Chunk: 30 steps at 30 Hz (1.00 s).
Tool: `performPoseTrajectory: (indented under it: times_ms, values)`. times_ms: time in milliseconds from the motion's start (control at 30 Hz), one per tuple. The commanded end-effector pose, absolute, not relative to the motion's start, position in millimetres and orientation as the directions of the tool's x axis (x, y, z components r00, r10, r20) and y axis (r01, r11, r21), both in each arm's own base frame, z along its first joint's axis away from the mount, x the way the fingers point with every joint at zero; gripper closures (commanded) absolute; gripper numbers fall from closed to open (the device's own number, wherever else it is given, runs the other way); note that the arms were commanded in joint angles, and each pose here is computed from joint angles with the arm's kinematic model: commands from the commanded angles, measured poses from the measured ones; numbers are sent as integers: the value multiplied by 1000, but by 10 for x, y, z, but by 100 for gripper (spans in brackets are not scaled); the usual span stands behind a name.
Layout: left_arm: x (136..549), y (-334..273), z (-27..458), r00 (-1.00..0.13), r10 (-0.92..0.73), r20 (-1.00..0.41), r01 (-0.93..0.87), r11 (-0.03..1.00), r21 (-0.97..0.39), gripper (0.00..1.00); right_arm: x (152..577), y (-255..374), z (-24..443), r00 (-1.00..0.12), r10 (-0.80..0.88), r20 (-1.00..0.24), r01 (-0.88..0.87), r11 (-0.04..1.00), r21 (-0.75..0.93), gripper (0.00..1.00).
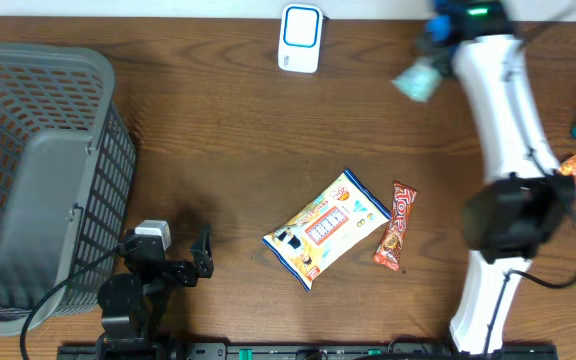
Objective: Scan the item barcode
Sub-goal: 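Carry the wipes pack to the right side and release it, then reach the right gripper to the centre and grasp the orange TOP bar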
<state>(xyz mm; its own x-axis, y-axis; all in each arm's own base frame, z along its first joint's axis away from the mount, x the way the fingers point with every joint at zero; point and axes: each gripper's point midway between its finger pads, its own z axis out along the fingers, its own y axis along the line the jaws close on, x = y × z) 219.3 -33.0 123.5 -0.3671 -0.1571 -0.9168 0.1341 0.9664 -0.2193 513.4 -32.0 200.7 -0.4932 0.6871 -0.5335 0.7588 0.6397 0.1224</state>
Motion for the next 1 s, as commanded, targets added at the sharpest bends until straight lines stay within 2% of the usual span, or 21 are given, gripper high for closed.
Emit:
performPoseTrajectory:
  times_ms: [0, 33, 133, 167, 300, 333, 367, 433, 500, 600, 667, 867, 967]
  values:
    - [2175, -337, 1133, -396, -168, -903, 129, 963, -236, 0, 4826, -1353, 1760, -440, 694, -570, 868, 492, -70, 99]
    - [2175, -337, 1133, -396, -168, -903, 129, 963, -236, 0, 4711, -1679, 1573, -424, 717, -554, 889, 446, -102, 99]
    - [2175, -337, 1133, -396, -168, -903, 129, 963, -236, 0, 4511, -2135, 1209, -423, 736, -528, 900, 407, -155, 99]
    - [2175, -337, 1133, -396, -168, -903, 129, 963, -236, 0, 4464, -2226, 1146, -435, 734, -522, 896, 410, -171, 93]
    - [2175, -337, 1133, -396, -168, -903, 129, 963, -236, 0, 4439, -2360, 1189, -426, 734, -529, 900, 406, -160, 35]
    - [2175, -337, 1133, -396, -168, -903, 129, 963, -236, 0, 4462, -2360, 1284, -423, 726, -542, 898, 413, -148, 13]
    - [2175, -337, 1133, -396, -168, -903, 129, 963, -236, 0, 4480, -2360, 1363, -424, 717, -553, 896, 421, -140, 1]
    - [2175, -337, 1133, -396, -169, -903, 129, 963, -237, 0, 4520, -2301, 1640, -406, 703, -584, 894, 437, -96, 1]
    - [2175, -337, 1133, -396, -169, -903, 129, 963, -237, 0, 4571, -2033, 1907, -409, 712, -570, 867, 498, -1, 1]
    - [2175, -337, 1133, -396, -168, -903, 129, 963, -236, 0, 4506, -1321, 2207, -507, 721, -473, 771, 624, 127, 1]
    - [2175, -337, 1133, -396, -168, -903, 129, 963, -236, 0, 4371, -1035, 2275, -563, 705, -432, 739, 663, 119, 1]
    - [2175, -337, 1133, -396, -168, -903, 129, 963, -236, 0, 3645, -286, 2312, -654, 717, -241, 737, 676, 10, 1]
    - [2175, -337, 1133, -396, -168, -903, 129, 963, -236, 0, 3432, 138, 2096, -767, 620, -165, 638, 765, -89, 1]
